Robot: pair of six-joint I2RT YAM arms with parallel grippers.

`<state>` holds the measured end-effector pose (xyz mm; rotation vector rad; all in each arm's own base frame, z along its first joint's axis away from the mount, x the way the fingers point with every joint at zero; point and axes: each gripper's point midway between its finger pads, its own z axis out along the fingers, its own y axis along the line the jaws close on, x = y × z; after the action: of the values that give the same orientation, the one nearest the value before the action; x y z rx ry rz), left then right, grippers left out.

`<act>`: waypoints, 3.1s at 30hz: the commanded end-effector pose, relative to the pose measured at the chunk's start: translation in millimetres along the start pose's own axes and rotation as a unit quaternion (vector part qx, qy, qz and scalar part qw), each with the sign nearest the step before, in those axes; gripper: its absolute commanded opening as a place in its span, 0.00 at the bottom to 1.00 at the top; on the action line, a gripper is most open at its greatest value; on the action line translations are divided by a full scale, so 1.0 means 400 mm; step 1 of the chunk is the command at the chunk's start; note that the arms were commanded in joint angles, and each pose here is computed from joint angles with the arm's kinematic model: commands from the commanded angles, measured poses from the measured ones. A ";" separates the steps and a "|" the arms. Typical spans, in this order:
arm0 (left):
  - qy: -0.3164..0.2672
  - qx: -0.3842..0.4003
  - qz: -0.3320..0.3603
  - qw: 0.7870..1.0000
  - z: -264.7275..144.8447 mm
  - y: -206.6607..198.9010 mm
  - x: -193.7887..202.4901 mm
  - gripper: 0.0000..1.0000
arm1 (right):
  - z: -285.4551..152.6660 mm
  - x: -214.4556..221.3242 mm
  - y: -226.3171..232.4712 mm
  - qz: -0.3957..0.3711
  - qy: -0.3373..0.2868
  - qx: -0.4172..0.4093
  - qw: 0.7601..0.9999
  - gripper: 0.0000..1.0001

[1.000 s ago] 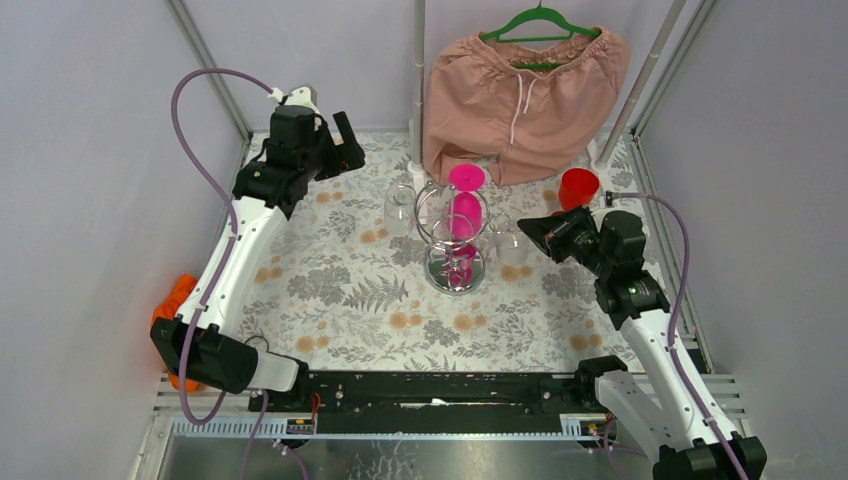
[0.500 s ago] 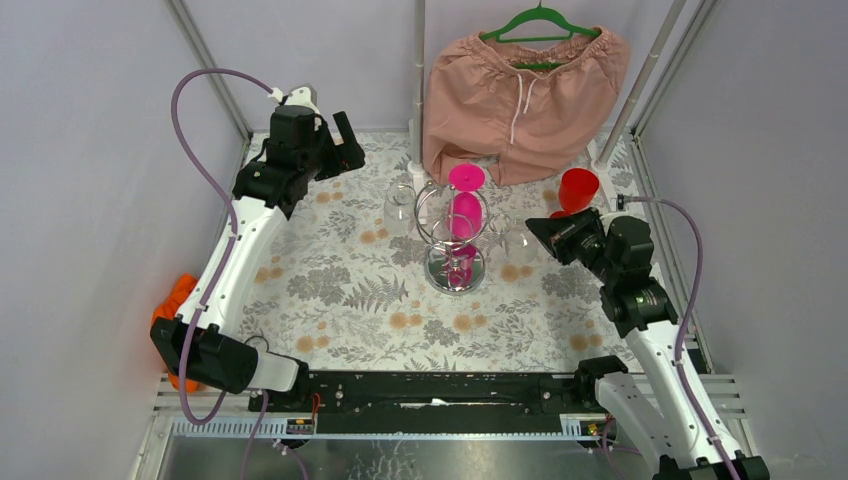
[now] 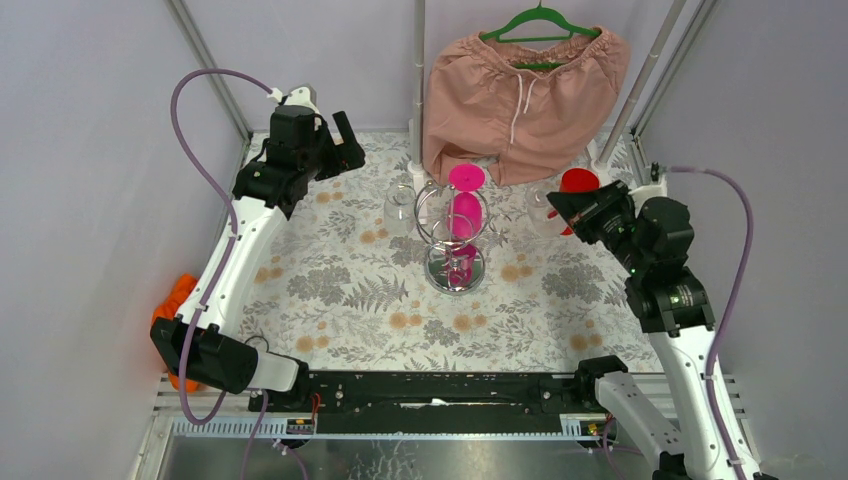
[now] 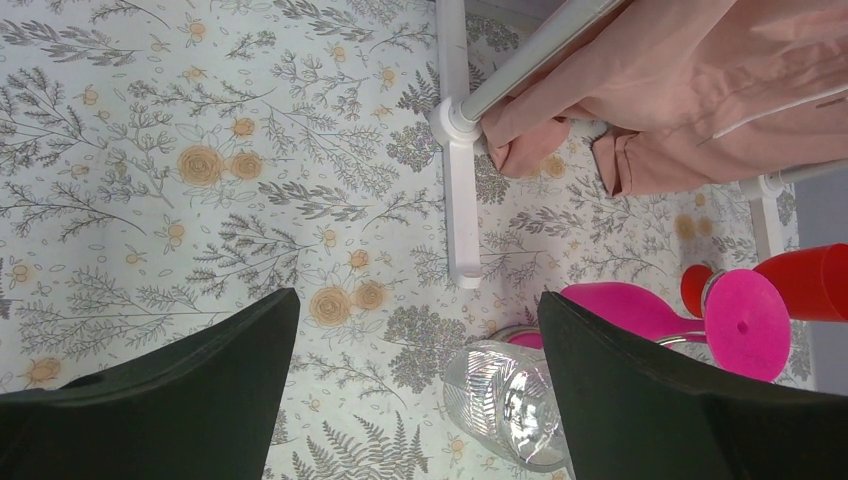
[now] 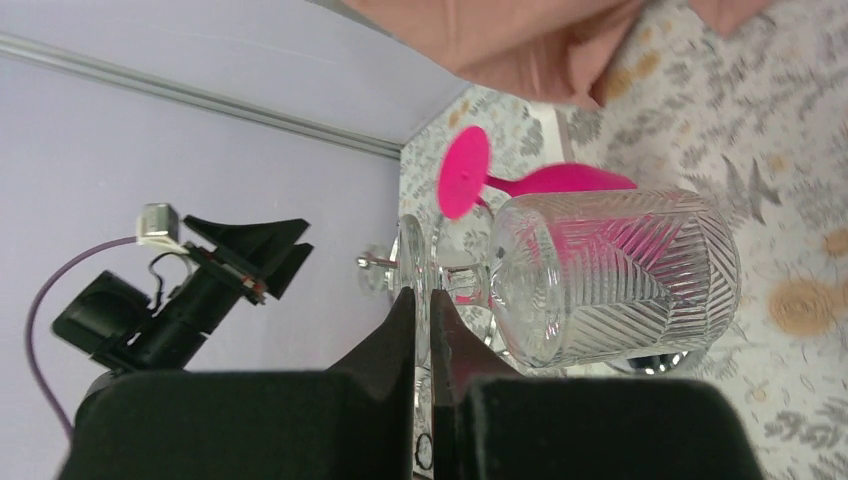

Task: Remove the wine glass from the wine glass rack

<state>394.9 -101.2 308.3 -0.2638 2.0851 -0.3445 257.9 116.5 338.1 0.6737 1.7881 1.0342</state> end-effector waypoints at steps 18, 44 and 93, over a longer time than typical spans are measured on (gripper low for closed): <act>-0.059 0.280 -0.080 0.955 -0.053 -0.187 -0.205 0.97 | 0.046 -0.118 0.429 -0.109 0.016 -0.259 0.960 0.00; -0.042 0.669 -0.170 0.722 -0.214 -0.247 -0.170 0.99 | 0.073 -0.106 0.615 0.022 0.130 -0.487 0.863 0.00; -0.073 0.707 -0.141 0.690 -0.404 -0.308 -0.172 0.78 | 0.266 0.179 0.675 0.106 0.279 -0.512 0.806 0.00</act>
<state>328.5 -168.6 466.6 0.2241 1.1931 -1.9092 337.6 350.5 498.7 -0.0961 1.4011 2.2220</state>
